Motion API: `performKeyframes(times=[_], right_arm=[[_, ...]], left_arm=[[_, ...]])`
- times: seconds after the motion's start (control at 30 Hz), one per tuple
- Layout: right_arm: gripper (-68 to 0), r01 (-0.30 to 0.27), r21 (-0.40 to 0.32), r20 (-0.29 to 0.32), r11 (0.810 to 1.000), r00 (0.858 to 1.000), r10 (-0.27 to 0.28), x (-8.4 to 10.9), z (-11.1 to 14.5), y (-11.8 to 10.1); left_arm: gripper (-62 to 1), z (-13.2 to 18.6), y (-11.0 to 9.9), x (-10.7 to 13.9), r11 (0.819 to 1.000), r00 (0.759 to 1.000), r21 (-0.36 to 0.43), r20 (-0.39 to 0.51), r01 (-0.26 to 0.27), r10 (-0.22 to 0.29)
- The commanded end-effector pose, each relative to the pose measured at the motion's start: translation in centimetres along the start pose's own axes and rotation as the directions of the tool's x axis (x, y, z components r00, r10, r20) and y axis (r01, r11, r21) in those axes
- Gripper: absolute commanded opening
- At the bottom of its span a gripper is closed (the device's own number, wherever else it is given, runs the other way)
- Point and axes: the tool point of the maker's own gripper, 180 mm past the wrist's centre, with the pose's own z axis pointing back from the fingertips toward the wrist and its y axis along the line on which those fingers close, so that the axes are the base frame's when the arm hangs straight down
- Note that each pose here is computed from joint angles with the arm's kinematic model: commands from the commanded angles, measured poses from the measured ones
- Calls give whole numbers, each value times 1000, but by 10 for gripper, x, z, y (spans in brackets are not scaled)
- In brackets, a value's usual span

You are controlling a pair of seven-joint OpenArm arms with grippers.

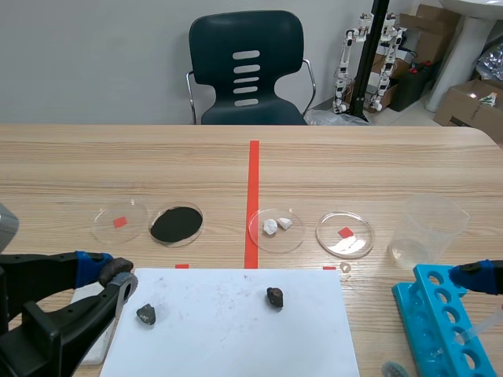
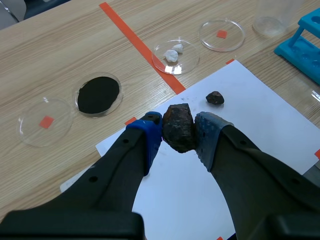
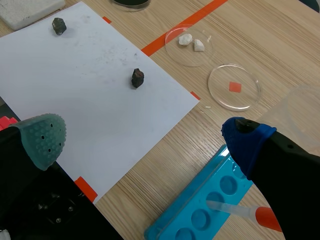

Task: Rub the mineral on the streak plate

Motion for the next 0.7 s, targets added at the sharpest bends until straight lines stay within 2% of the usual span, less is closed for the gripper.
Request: performKeyframes(times=[0.0, 0.67], right_arm=[[4, 5, 5, 36, 1000, 999, -5, 9, -1, 2], [4, 5, 5, 36, 1000, 999, -5, 9, -1, 2]], left_arm=[[-498, -1, -1, 12, 1000, 999, -1, 42, -6, 6], [-498, -1, -1, 10, 1000, 1000, -1, 31, -6, 6]])
